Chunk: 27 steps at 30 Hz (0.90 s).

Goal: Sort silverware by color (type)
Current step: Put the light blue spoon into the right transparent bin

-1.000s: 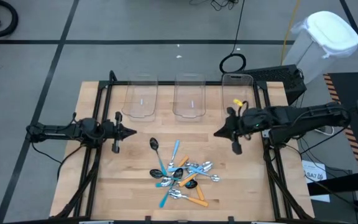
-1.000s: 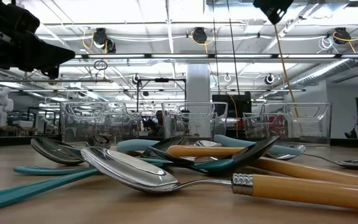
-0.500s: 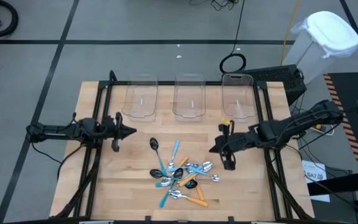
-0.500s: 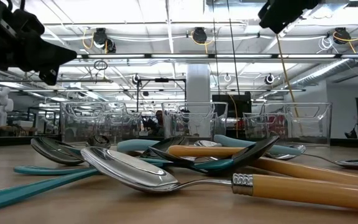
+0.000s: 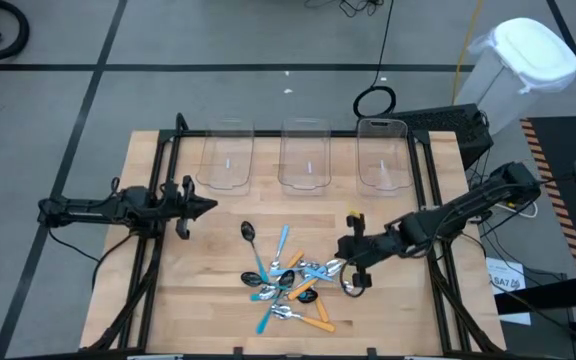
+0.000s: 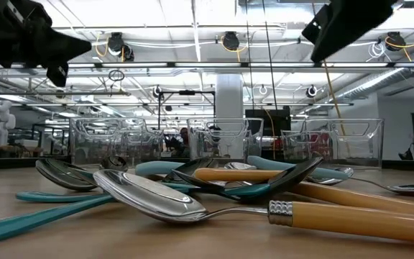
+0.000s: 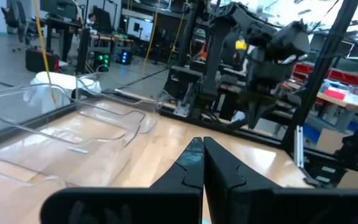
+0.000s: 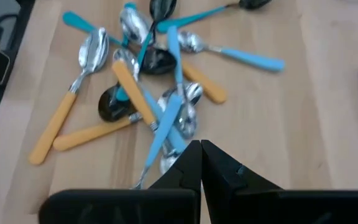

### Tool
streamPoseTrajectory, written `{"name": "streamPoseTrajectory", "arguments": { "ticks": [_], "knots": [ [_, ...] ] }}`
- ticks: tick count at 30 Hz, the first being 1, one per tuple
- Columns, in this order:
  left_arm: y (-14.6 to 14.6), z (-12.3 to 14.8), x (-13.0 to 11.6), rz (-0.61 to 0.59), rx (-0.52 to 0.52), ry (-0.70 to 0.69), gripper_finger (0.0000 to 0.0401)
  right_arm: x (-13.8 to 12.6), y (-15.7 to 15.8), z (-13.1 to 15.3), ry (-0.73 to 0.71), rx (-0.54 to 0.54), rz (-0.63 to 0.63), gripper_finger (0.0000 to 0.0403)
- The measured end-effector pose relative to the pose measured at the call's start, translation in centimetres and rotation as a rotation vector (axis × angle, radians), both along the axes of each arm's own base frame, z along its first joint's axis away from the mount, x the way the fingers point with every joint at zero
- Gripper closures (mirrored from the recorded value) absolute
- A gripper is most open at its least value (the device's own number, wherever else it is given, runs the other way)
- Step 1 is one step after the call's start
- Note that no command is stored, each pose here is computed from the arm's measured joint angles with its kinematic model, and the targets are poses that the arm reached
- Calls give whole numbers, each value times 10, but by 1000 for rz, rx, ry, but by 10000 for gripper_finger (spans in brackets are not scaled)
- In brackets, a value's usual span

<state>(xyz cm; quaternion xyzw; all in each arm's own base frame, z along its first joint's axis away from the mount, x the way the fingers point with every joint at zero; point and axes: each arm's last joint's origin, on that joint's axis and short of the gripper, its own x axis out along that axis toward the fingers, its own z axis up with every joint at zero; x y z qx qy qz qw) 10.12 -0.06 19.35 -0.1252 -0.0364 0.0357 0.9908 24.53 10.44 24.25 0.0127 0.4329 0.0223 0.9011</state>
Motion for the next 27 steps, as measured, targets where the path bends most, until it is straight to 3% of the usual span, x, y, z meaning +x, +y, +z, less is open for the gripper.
{"name": "streamPoseTrajectory", "arguments": {
  "ticks": [12,21,27],
  "knots": [
    [-21,48,38,-39,56,154,400,4,29,-28,86,13,12,403],
    [-64,86,104,-154,239,314,400,8,45,-43,99,14,39,403],
    [-92,89,150,-218,356,536,400,7,47,-42,73,10,1,403]
  ]
}}
